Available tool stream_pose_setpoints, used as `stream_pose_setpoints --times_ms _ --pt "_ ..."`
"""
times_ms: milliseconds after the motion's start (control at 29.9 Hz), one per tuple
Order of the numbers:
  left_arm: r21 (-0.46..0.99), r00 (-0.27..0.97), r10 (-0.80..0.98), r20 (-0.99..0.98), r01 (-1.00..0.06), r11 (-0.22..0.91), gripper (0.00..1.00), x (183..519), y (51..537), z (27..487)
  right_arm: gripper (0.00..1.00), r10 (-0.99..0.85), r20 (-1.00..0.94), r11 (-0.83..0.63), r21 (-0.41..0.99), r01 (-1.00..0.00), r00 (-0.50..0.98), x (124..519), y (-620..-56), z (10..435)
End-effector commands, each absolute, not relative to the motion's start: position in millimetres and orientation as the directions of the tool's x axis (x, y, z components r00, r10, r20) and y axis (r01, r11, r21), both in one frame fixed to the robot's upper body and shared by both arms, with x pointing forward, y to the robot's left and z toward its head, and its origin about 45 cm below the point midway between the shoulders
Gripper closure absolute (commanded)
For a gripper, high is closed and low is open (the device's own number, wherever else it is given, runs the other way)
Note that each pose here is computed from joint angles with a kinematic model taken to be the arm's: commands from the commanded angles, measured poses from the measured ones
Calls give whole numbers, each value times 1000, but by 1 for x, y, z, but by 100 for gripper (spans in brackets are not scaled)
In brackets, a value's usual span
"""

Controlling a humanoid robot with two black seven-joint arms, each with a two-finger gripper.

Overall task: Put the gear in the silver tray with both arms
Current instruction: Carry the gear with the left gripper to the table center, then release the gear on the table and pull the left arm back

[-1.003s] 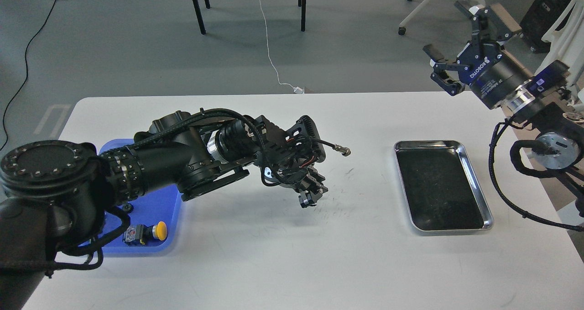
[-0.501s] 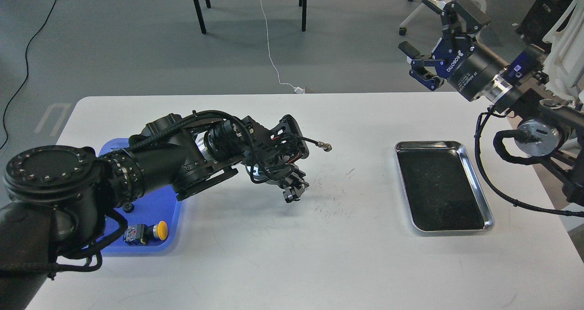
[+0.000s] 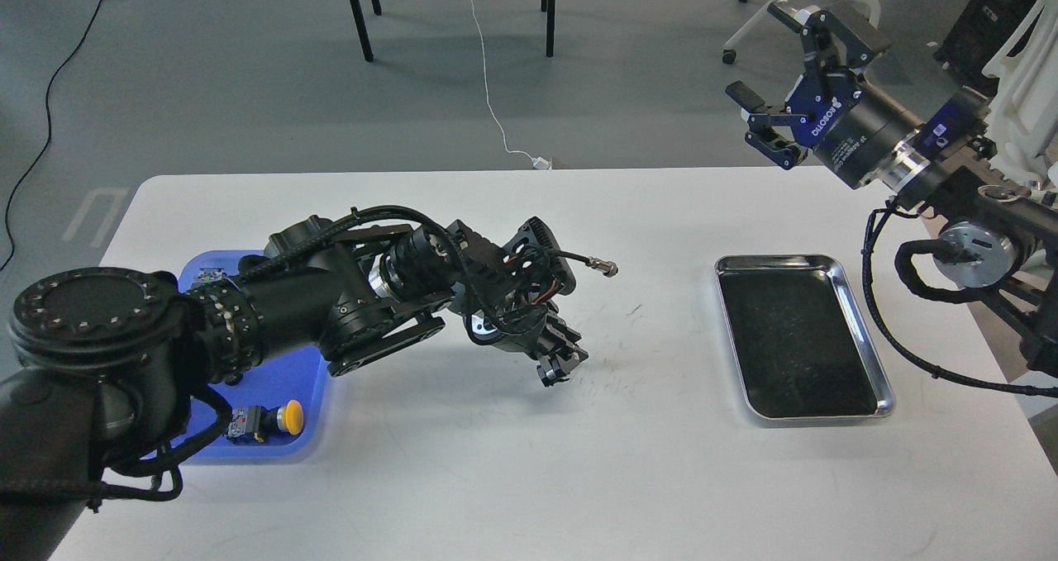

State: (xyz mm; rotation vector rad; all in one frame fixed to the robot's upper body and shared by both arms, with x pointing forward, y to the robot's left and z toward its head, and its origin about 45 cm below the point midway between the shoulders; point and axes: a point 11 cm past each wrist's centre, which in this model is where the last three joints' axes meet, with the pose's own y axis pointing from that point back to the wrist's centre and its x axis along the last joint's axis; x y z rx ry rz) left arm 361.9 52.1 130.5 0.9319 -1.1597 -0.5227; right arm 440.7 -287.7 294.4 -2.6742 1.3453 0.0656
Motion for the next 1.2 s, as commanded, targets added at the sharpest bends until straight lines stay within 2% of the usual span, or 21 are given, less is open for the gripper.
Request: stream_pose_setpoints --times_ms 0,134,234,267,301,368,435,635,735,836,936,1070,1170 --pt "844 341 -780 525 -94 528 85 357 54 124 1 -794 -103 -592 -94 -800 599 439 -288 289" --pt "837 326 -779 536 -85 541 83 354 49 128 1 -795 -101 -591 -92 -802 598 439 -289 289" --pt "836 323 -778 538 -88 542 78 355 48 129 1 -797 -99 -589 -90 -803 596 438 -290 289" --pt "837 323 -779 537 -87 541 71 355 48 129 1 -797 -100 -589 -91 -803 596 439 -291 289" --pt "835 323 -778 539 -87 543 56 355 48 129 1 -797 -100 -589 -91 -803 596 439 -291 289" --pt "826 315 -771 554 -92 556 16 355 47 130 1 -796 -100 -591 -90 -802 597 438 -290 289" --pt "820 307 -767 563 -96 564 1 356 46 130 1 -797 -100 -589 -91 -803 596 439 -291 289" --pt "803 298 -752 588 -107 586 1 361 39 143 1 -797 -100 -589 -90 -803 596 438 -291 289" --pt "757 307 -707 637 -76 649 1 355 20 161 1 -804 -91 -581 -88 -809 588 438 -298 291" --pt "686 382 -619 686 -56 726 1 352 7 177 1 -819 -79 -564 -70 -823 569 434 -315 290" --pt "606 533 -453 715 -150 781 1 383 48 197 1 -836 -79 -543 -24 -840 543 422 -336 276" --pt "461 751 -96 654 -294 837 1 404 114 202 1 -828 -57 -560 62 -826 558 402 -342 246" --pt "301 814 223 536 -431 851 1 414 160 216 1 -779 54 -614 135 -777 625 393 -336 234"
